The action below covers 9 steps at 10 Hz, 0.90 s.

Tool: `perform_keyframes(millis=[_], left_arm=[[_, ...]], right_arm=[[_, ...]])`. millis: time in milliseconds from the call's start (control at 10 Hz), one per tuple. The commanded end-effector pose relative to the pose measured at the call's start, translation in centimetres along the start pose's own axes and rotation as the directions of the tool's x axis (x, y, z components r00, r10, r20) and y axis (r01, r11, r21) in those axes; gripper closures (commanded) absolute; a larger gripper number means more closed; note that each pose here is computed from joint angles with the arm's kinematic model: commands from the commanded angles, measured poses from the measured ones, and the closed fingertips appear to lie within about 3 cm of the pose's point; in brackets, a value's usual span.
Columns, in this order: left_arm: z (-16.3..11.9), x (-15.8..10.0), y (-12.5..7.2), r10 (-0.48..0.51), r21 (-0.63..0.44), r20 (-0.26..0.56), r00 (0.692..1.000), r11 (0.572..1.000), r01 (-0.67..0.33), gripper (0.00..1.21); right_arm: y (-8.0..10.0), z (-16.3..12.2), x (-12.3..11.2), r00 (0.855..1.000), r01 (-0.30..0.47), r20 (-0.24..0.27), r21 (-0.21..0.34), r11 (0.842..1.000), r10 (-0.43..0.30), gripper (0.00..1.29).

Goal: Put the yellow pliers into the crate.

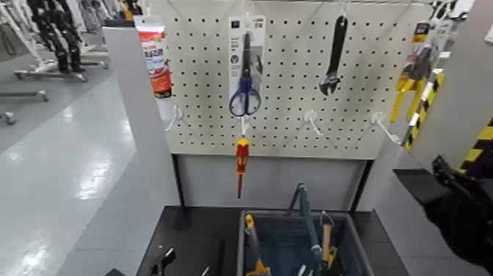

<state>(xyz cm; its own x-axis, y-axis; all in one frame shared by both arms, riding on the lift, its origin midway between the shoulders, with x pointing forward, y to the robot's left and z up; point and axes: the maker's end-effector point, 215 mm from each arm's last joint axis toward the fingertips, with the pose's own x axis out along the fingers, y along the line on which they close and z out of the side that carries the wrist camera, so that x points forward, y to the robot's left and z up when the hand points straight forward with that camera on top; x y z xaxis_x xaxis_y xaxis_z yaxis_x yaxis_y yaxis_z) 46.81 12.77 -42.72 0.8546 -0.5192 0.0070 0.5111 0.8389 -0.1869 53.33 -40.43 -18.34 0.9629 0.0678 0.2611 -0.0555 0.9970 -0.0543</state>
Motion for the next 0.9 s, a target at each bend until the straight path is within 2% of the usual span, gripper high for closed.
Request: perform_keyframes(millis=[100, 300, 600, 900], left_arm=[[0.0, 0.2, -0.1, -0.006, -0.002, -0.001, 1.000, 1.000, 0.006, 0.12], [0.0, 0.3, -0.2, -0.010, -0.006, -0.001, 1.000, 1.000, 0.010, 0.12], [0.1, 0.4, -0.3, -0.013, -0.006, 0.000, 1.000, 1.000, 0.013, 0.12], [0.1, 0.5, -0.4, -0.018, -0.006, 0.001, 1.000, 1.000, 0.018, 0.12]], right_arm=[[-0.4, 2.4, 3.5, 0.998, -0.068, 0.013, 0.015, 0.998, 0.068, 0.17], [0.2, 3.3, 5.5, 0.991, -0.135, 0.013, 0.022, 0.991, 0.135, 0.17], [0.6, 5.1, 8.3, 0.975, -0.220, 0.045, 0.059, 0.974, 0.217, 0.16], [2.3, 6.3, 10.6, 0.940, -0.341, 0.075, 0.151, 0.928, 0.333, 0.16]])
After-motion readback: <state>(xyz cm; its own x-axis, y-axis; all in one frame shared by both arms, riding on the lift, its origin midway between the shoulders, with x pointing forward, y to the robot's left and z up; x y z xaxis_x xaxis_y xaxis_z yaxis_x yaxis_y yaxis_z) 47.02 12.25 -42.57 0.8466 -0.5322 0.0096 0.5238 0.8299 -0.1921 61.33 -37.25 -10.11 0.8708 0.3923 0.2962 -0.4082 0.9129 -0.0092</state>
